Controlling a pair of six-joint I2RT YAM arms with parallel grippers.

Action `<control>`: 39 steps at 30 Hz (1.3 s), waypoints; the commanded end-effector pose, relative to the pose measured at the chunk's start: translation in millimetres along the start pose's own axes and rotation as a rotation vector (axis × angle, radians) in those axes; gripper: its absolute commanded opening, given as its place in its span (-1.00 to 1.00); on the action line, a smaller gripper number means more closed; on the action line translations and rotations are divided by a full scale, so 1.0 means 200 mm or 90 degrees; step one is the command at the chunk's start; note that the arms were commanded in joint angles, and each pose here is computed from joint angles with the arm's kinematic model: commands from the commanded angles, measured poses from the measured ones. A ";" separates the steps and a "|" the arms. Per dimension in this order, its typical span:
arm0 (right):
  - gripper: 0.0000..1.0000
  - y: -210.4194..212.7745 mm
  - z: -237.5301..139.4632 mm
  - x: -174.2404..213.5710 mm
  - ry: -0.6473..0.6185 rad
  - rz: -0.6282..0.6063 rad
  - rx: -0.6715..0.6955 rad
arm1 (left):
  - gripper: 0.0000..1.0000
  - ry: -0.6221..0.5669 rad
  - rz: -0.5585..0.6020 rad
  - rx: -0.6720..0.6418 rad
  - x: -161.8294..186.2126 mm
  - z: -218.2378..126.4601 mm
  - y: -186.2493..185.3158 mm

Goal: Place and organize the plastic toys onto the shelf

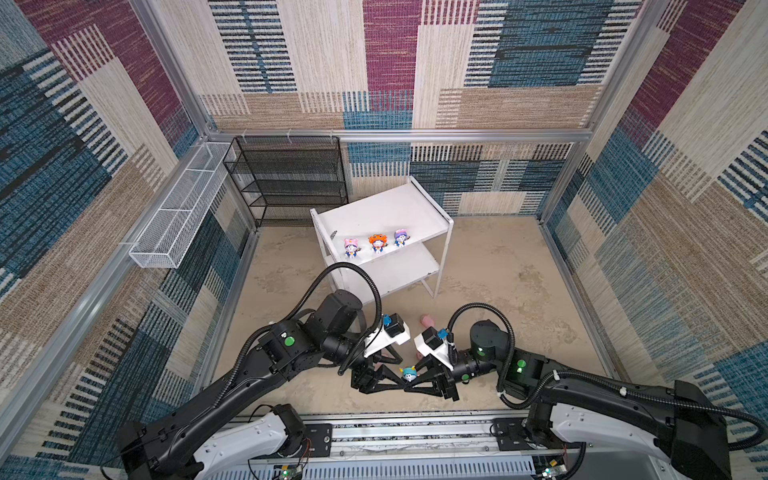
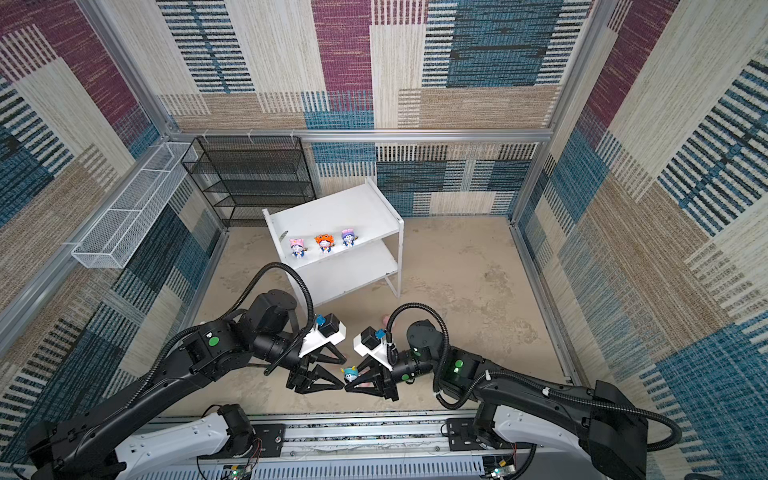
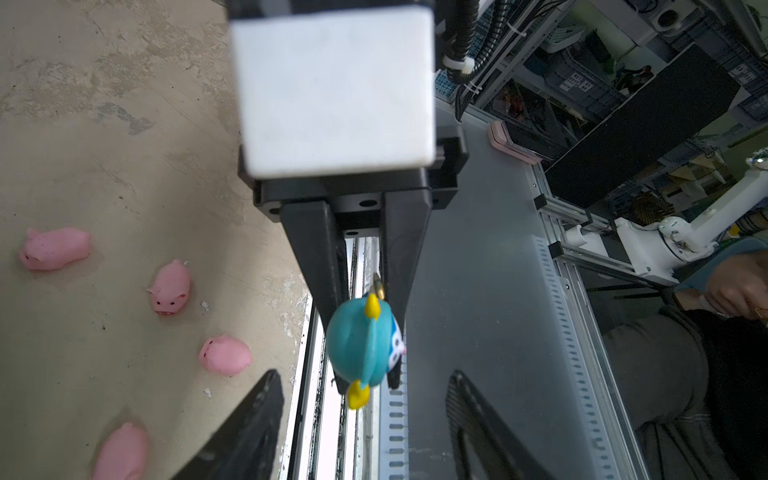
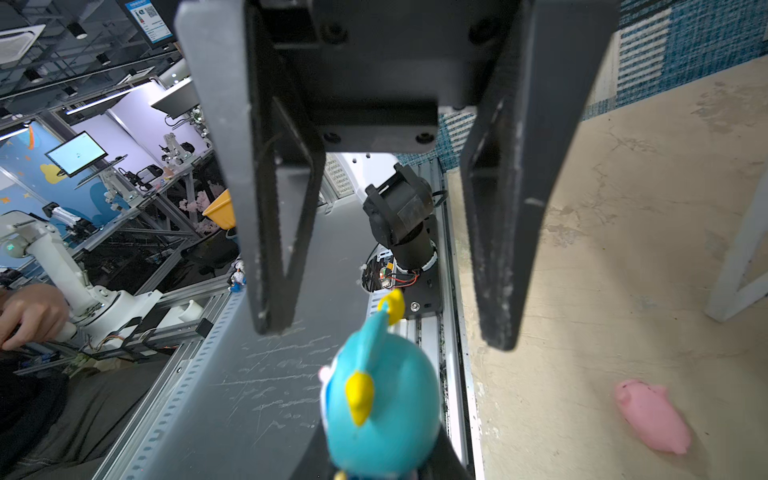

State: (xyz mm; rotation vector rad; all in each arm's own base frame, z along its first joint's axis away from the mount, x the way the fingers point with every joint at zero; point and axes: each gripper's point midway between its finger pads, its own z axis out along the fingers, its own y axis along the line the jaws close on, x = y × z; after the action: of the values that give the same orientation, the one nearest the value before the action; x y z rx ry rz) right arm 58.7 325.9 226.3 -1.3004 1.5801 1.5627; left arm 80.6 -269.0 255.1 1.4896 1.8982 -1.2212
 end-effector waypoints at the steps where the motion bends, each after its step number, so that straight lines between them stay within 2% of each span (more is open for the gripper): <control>1: -0.60 0.05 0.00 -0.04 -0.006 -0.007 -0.044 | 0.39 -0.004 0.054 -0.037 -0.01 -0.03 0.03; 5: -0.60 0.08 -0.01 -0.02 0.015 0.004 -0.077 | 0.53 -0.015 0.151 -0.088 0.00 -0.07 0.05; 7: -0.60 0.09 0.00 -0.01 0.023 0.007 -0.086 | 0.66 -0.023 0.191 -0.101 0.01 -0.09 0.04; 12: -0.61 0.10 0.00 -0.01 0.032 0.010 -0.094 | 0.71 -0.028 0.228 -0.098 -0.01 -0.10 0.03; 16: -0.59 0.08 0.01 0.01 0.043 0.017 -0.089 | 0.71 -0.030 0.228 -0.067 -0.03 -0.07 0.01; 17: -0.56 0.03 0.02 0.01 0.042 0.019 -0.057 | 0.72 -0.030 0.225 -0.068 -0.03 -0.07 0.01; 19: -0.61 -0.13 0.01 0.05 0.038 0.034 0.060 | 0.72 -0.029 0.219 -0.076 -0.03 -0.07 0.03; 22: -0.64 -0.28 -0.05 0.17 0.023 0.041 0.166 | 0.72 -0.036 0.208 -0.091 -0.01 -0.06 0.05; 26: -0.62 -0.26 -0.09 0.23 -0.015 0.025 0.161 | 0.69 -0.035 0.186 -0.082 0.02 -0.03 0.06; 32: -0.61 -0.18 -0.09 0.27 -0.005 0.003 0.106 | 0.66 -0.019 0.151 -0.052 0.05 0.05 0.07; 39: -0.62 -0.13 -0.09 0.27 -0.005 -0.009 0.077 | 0.51 -0.025 0.140 -0.024 0.00 0.17 0.06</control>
State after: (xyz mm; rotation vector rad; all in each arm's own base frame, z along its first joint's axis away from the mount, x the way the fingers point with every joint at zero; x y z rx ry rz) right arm 69.4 297.4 159.5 -1.2182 1.7027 1.4128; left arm 85.0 -284.7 224.1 1.6301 1.7081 -1.0523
